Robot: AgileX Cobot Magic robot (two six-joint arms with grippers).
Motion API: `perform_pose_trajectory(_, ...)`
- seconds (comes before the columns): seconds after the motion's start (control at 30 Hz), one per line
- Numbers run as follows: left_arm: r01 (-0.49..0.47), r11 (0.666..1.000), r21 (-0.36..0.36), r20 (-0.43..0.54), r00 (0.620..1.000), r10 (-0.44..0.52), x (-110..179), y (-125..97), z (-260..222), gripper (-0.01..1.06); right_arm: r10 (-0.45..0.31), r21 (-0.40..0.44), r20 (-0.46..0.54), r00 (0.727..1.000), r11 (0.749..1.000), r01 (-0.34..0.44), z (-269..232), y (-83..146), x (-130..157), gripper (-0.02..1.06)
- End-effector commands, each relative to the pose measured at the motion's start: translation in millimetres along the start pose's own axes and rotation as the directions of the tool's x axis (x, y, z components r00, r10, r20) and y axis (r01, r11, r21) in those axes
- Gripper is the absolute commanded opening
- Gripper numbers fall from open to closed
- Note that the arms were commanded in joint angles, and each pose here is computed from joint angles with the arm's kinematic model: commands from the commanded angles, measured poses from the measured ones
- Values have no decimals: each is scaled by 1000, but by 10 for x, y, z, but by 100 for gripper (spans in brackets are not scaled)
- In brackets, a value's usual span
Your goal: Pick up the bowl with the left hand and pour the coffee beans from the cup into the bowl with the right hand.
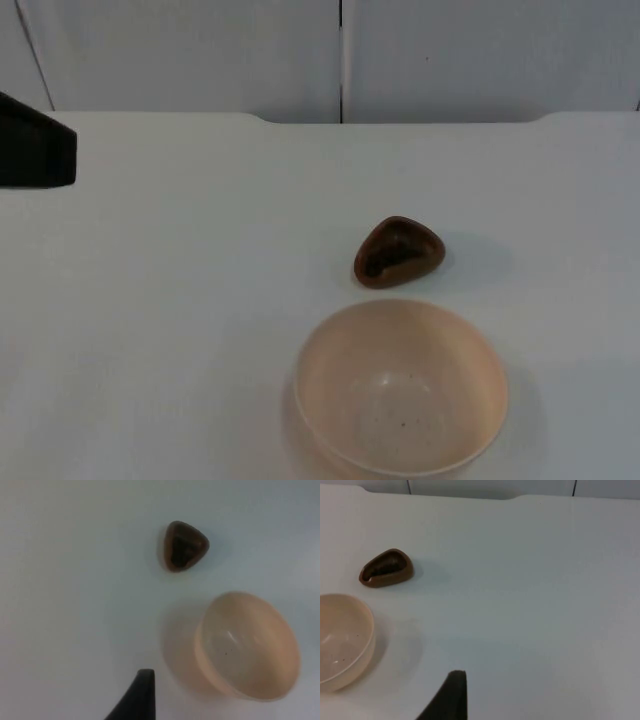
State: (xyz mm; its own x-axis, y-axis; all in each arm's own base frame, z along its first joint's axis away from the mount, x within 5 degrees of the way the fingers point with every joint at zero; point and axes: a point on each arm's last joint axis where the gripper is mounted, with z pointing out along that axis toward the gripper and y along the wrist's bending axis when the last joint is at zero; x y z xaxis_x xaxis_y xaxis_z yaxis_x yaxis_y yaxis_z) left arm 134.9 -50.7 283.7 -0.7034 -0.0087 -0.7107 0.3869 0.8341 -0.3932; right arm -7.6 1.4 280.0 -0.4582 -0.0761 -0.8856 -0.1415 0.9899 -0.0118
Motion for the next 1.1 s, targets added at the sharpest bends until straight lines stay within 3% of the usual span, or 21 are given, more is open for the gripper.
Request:
perform_pose_trajectory(0.0,3,1000,23,10,1000,-4,-59,-17,12,98,3,5,8,1000,1000,-3,-4,0,-3,105)
perform_pose_trajectory(0.27,-16,999,30,38,999,15,-290,-48,-20,98,3,5,8,1000,1000,-3,-4,0,-3,105)
perform_pose_trajectory(0.53,-11,998,55,2,1000,11,-405,-48,18,98,3,5,8,1000,1000,-3,-4,0,-3,105)
perform_pose_trajectory(0.87,-8,995,104,-111,994,19,-377,-95,335,98,3,5,8,1000,1000,-3,-4,0,-3,105)
perform_pose_trajectory(1.07,-28,999,39,-245,969,37,-286,-113,673,98,3,5,8,1000,1000,-3,-4,0,-3,105)
